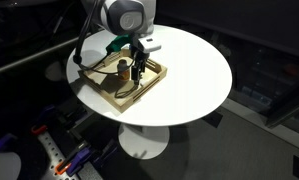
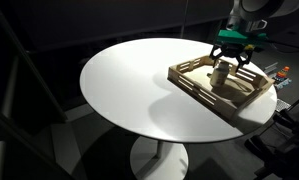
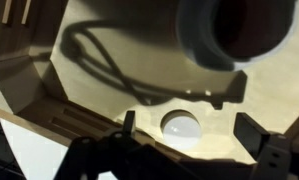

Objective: Put the lid on the bottle

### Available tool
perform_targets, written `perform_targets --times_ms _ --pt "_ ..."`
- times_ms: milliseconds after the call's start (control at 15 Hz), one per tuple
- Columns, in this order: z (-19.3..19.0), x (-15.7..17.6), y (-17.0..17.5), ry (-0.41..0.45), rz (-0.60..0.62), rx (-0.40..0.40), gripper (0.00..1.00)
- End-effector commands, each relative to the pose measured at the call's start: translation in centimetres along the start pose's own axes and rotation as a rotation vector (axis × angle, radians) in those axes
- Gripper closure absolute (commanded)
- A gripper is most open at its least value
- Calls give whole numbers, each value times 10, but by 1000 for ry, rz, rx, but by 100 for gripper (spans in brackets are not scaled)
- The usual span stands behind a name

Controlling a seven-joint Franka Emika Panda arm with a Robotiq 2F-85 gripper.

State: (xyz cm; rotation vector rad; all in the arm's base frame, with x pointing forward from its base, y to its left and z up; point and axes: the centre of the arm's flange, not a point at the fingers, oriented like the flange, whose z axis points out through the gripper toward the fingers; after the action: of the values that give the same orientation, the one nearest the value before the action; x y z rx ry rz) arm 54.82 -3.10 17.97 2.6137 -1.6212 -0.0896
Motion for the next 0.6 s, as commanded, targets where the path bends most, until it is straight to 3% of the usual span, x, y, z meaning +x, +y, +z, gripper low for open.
perform_targets --times_ms 0,533 --pt "2 7 -3 44 45 2 0" --pt "12 10 -4 57 128 20 0"
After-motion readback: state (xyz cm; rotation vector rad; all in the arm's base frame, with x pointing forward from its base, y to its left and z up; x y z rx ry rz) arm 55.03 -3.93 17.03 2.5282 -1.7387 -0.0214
